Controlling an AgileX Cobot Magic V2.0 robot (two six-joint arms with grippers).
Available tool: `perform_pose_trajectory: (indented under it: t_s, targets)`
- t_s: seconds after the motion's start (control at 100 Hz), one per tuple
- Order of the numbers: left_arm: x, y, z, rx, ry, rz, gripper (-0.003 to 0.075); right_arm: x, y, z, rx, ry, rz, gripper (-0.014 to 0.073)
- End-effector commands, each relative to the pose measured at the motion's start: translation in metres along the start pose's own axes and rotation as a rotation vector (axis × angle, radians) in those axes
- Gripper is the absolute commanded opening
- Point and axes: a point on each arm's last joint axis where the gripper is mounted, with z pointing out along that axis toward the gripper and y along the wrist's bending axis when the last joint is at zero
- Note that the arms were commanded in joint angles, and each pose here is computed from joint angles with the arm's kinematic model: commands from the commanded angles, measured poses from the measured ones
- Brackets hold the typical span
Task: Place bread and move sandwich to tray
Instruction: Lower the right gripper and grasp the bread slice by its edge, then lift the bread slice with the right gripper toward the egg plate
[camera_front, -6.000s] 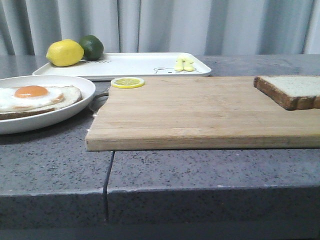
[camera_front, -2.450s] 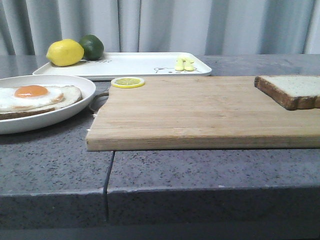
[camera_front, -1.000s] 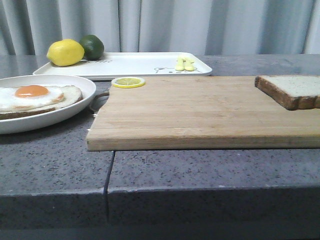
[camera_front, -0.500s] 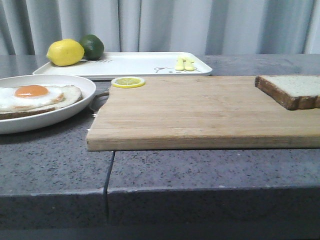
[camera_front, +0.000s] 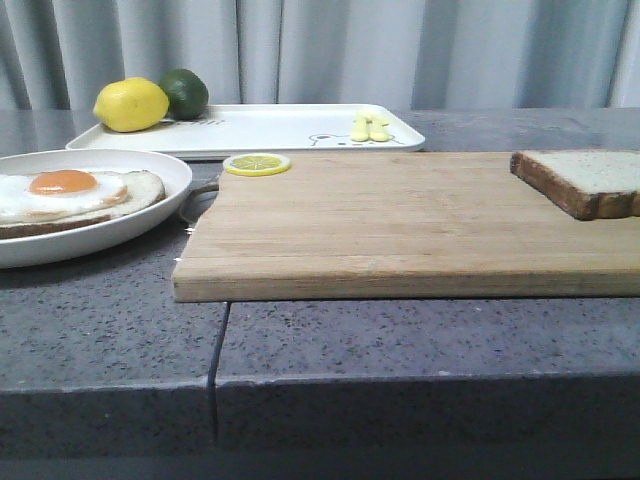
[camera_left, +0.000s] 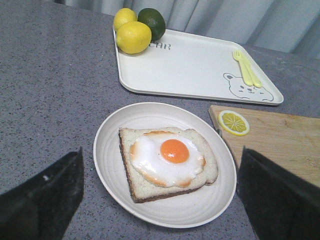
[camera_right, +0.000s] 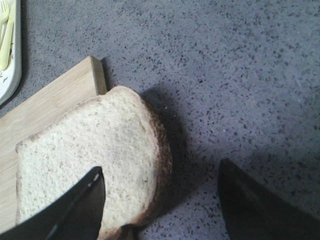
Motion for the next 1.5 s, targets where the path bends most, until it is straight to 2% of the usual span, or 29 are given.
perform_pose_trajectory:
  t_s: [0.0,0.22,0.55,1.04,1.49]
  targets:
    - [-0.015,-0.004,-0.003,0.018,-0.082,-0.019,0.0587,-0.014,0.006,-0.006,-0.02,-0.063,-0.002,0.0489]
    - [-0.015,-0.004,-0.003,0.018,-0.082,-0.019,0.0587,-0.017,0.008,-0.006,-0.036,-0.07,0.008,0.0489]
    - [-0.015,-0.004,-0.003,0.018,-0.082,-0.019,0.0587,-0.013,0.002,0.01,-0.052,0.007,0.016,0.0489]
    - [-0.015,-0.004,-0.003,0.018,-0.082,-0.019,0.0587,-0.027,0.004,0.024,-0.104,0.049,0.025,0.0489]
    - [-0.015,-0.004,-0.003,0.018,-0.082,-0.019,0.0587,-0.019,0.006,0.052,-0.158,0.167,0.017,0.0489]
